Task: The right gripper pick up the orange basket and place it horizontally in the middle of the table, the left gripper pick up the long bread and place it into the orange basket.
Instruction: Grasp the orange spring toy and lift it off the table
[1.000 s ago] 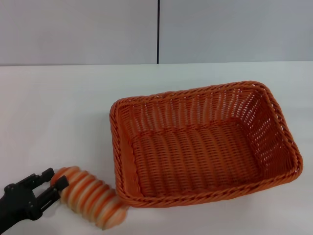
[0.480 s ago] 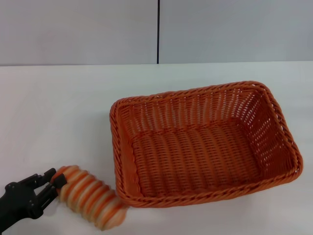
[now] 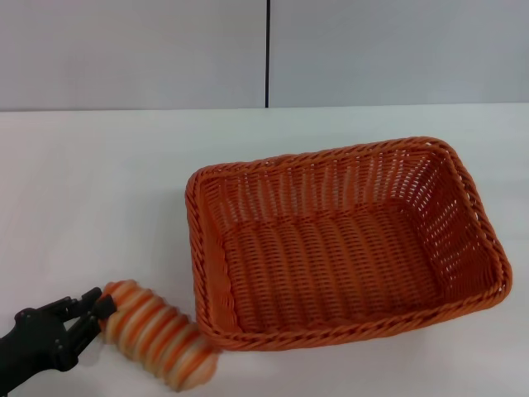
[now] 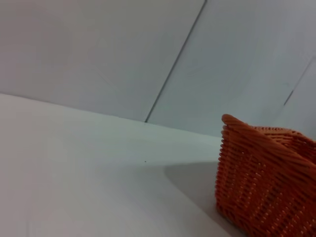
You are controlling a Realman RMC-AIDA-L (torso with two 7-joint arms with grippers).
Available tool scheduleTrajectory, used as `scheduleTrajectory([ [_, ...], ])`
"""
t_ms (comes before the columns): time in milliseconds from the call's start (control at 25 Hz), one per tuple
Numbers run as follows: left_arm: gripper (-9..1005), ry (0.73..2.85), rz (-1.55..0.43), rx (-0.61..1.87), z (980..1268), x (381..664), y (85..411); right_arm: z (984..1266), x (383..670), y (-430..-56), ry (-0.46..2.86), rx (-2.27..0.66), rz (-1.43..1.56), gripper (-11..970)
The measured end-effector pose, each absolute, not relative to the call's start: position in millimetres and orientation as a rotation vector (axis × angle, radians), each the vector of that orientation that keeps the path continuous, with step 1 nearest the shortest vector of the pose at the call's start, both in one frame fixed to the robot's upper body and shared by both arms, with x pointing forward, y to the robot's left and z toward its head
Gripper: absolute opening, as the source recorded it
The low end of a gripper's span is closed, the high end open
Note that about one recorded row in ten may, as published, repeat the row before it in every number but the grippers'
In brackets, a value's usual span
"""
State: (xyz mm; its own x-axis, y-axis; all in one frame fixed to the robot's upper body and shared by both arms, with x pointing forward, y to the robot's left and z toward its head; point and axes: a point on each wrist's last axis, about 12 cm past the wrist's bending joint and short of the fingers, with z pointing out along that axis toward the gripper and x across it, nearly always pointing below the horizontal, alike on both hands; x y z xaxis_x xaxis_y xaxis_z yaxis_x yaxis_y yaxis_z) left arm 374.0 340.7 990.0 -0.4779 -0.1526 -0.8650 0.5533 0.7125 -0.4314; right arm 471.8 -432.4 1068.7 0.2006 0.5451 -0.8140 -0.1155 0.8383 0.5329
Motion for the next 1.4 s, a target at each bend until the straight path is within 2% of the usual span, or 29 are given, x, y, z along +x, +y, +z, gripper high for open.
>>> scheduleTrajectory([
  [960,102,1.894,-0.864,0.312,990,376,341,1067,471,-432,1.294,0.411,0.477,511],
  [1400,86,1.871,-0.789,0.233,1000,384,362,1064,472,-429,1.297,0.421,0.491,511],
])
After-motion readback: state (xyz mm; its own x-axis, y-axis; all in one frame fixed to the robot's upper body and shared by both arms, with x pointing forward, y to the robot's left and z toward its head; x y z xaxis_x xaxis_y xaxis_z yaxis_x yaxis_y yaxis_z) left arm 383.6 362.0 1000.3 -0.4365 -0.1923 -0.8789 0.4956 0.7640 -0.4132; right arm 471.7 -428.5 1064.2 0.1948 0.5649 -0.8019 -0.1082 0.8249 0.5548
